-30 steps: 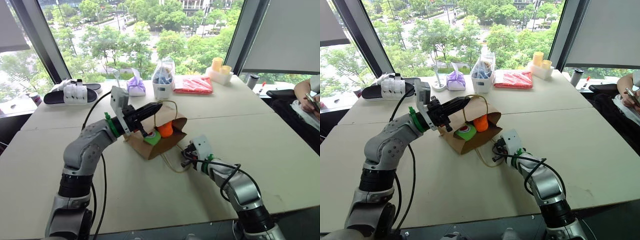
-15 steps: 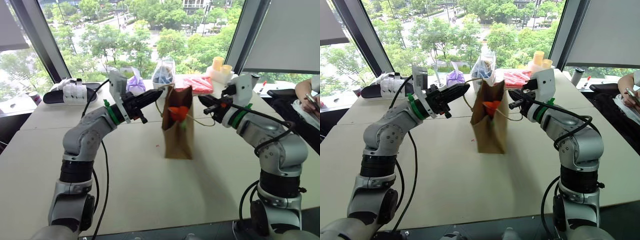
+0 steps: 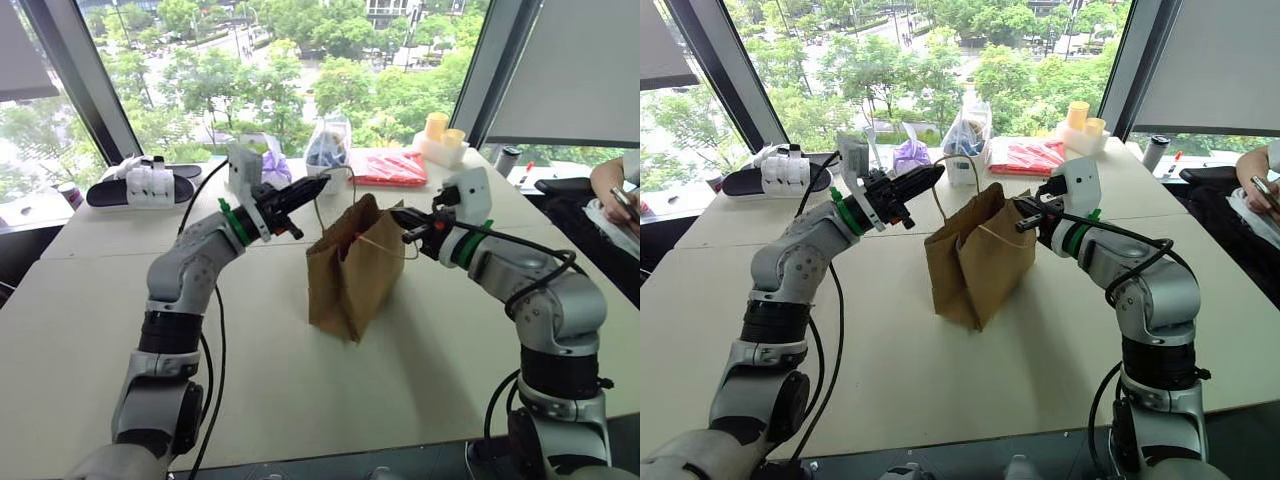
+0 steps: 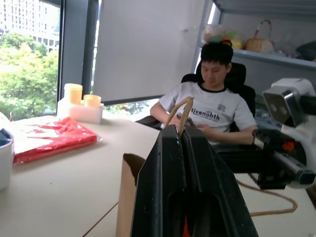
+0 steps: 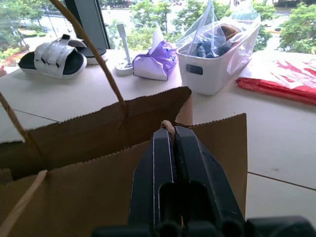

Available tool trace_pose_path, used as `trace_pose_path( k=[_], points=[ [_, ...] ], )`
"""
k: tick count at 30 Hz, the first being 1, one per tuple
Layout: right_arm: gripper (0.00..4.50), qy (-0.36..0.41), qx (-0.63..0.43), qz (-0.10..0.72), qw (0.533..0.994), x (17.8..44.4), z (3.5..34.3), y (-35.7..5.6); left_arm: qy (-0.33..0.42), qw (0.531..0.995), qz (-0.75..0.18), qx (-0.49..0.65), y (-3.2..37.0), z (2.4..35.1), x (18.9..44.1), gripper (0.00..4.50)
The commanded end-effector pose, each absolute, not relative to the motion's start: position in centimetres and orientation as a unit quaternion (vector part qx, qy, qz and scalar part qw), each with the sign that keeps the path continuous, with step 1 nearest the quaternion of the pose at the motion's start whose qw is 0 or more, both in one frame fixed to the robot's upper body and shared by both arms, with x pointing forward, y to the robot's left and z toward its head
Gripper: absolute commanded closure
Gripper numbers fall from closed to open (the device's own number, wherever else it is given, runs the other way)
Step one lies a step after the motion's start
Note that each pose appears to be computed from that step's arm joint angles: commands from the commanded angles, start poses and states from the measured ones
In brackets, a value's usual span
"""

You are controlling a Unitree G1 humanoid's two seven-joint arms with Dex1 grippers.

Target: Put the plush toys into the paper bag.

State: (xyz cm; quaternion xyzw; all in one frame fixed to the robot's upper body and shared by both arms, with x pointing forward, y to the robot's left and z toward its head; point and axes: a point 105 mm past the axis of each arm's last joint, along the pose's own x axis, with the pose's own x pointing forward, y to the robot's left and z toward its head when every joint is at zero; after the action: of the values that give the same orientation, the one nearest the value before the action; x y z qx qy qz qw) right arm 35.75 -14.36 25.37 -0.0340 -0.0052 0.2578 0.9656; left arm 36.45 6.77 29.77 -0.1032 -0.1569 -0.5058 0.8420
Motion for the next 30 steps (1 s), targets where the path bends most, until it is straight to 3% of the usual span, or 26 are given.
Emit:
trace_pose_path(
  k=[1, 12, 14, 17, 22, 24, 30],
  points=[
    [4.46, -0.042, -0.044, 0.257, 0.965, 34.9, 27.4, -14.8, -0.189, 0.831, -0.517, -0.083, 6.6, 31.6, 35.4, 4.5],
    [4.46, -0.032, -0.053, 0.278, 0.958, 34.4, 26.3, -13.4, -0.134, 0.843, -0.52, -0.027, 6.5, 27.3, 35.7, 4.5],
    [4.5, -0.037, -0.055, 0.289, 0.955, 34.1, 26.5, -13.0, -0.125, 0.848, -0.514, -0.028, 6.9, 27.0, 35.9, 3.93],
    [3.56, -0.053, -0.059, 0.305, 0.949, 33.4, 27.6, -12.6, -0.125, 0.852, -0.507, -0.047, 7.9, 27.5, 35.8, 2.63],
    [1.03, -0.082, -0.06, 0.302, 0.948, 32.9, 29.8, -13.2, -0.128, 0.86, -0.491, -0.052, 9.6, 28.1, 35.4, 0.17],
    [0.06, -0.091, -0.058, 0.296, 0.949, 32.9, 30.5, -13.6, -0.125, 0.864, -0.486, -0.046, 10.1, 28.1, 35.1, 0.0],
    [0.06, -0.112, -0.028, 0.211, 0.971, 32.8, 32.9, -18.3, -0.106, 0.879, -0.461, -0.061, 13.3, 27.6, 33.5, 0.0]
  ],
)
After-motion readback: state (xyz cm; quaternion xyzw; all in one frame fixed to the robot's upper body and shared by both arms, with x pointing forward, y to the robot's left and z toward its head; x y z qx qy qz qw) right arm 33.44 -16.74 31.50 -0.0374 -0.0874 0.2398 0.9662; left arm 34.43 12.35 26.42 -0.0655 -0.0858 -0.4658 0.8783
